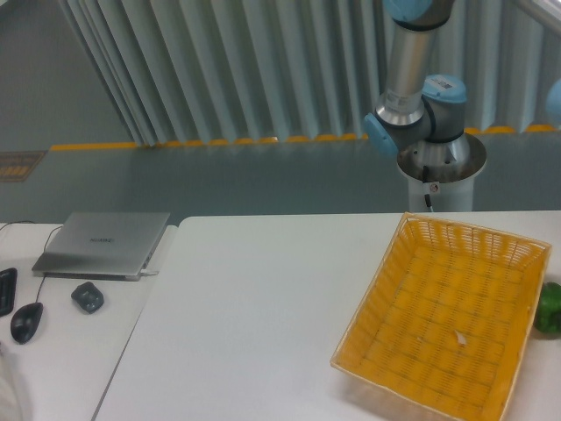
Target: Place the yellow pepper on the table
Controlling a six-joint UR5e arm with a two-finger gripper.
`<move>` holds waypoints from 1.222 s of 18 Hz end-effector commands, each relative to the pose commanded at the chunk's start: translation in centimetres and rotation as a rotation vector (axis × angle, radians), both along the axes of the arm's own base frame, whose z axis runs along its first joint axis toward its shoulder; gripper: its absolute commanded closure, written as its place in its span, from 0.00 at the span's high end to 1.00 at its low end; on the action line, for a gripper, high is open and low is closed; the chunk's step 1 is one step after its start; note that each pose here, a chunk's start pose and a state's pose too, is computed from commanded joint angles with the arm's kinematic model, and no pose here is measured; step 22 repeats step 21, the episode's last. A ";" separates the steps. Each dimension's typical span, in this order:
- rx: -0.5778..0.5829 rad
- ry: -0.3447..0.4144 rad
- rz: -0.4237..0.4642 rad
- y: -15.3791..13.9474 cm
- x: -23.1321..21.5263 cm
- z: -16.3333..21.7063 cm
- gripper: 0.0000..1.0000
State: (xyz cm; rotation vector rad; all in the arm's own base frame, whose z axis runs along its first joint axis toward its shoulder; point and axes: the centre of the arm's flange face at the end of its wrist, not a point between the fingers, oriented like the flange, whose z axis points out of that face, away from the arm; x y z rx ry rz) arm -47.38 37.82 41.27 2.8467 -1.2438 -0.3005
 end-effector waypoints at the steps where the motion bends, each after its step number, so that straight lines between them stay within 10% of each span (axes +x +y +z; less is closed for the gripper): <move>1: 0.002 -0.014 -0.003 0.0 0.7 -0.4 1.00; 7: -0.056 -0.179 0.011 0.3 4.1 -1.8 1.00; 22: -0.062 -0.174 -0.008 1.6 4.7 -1.8 1.00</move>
